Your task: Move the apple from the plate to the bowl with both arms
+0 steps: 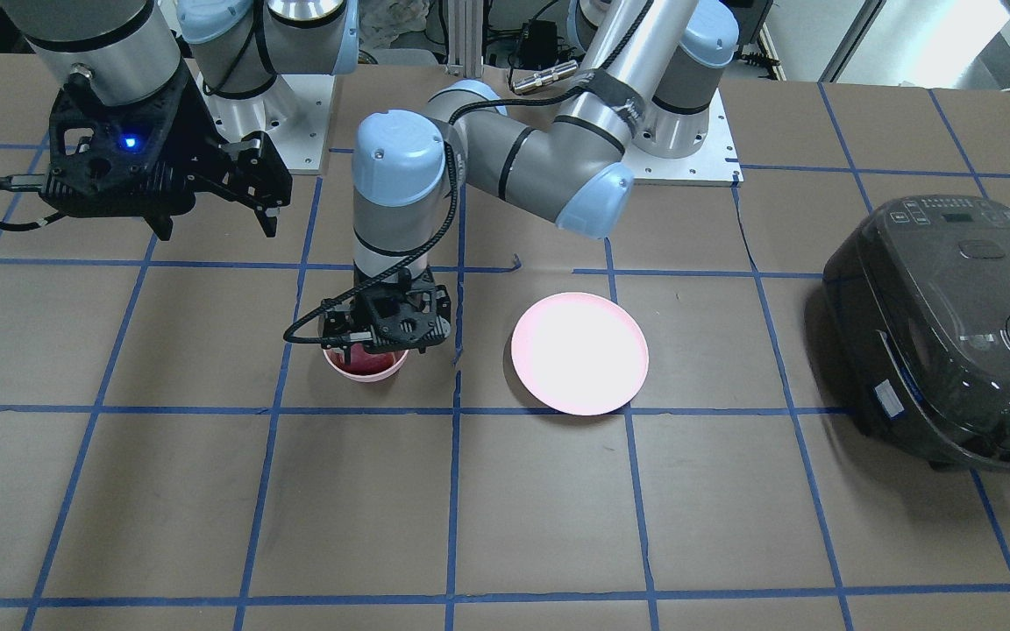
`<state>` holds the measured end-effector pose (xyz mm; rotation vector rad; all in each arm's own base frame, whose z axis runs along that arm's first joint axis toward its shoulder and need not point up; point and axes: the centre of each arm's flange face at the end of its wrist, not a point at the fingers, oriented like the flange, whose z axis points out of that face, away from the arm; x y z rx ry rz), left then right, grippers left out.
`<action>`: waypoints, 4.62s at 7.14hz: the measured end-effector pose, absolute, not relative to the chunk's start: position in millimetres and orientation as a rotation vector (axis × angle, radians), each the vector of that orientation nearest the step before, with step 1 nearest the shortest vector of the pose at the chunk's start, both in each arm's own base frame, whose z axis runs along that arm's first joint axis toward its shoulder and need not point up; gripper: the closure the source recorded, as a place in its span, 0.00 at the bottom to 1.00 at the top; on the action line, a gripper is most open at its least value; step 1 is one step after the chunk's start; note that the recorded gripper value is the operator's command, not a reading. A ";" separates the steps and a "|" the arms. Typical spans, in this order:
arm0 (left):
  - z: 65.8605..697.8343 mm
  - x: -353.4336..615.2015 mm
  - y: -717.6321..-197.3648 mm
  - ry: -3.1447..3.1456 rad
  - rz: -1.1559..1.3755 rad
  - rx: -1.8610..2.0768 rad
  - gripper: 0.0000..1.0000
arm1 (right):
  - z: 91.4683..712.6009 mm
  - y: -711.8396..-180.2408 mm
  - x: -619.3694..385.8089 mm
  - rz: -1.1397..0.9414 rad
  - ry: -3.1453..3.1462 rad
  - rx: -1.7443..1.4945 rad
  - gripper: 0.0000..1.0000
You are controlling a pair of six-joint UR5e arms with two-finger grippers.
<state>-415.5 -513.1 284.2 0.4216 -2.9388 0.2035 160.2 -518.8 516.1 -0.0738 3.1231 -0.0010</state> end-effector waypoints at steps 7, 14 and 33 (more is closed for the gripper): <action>450.2 -119.3 -530.9 -3.082 0.092 0.138 0.00 | 517.2 -518.7 160.2 -0.004 3.123 -0.074 0.00; 506.1 -115.7 -498.8 -3.113 0.119 0.141 0.00 | 517.3 -520.6 160.6 -0.023 3.119 -0.073 0.00; 504.6 -115.5 -499.5 -3.102 0.118 0.145 0.00 | 519.4 -520.6 164.4 -0.047 3.118 -0.078 0.00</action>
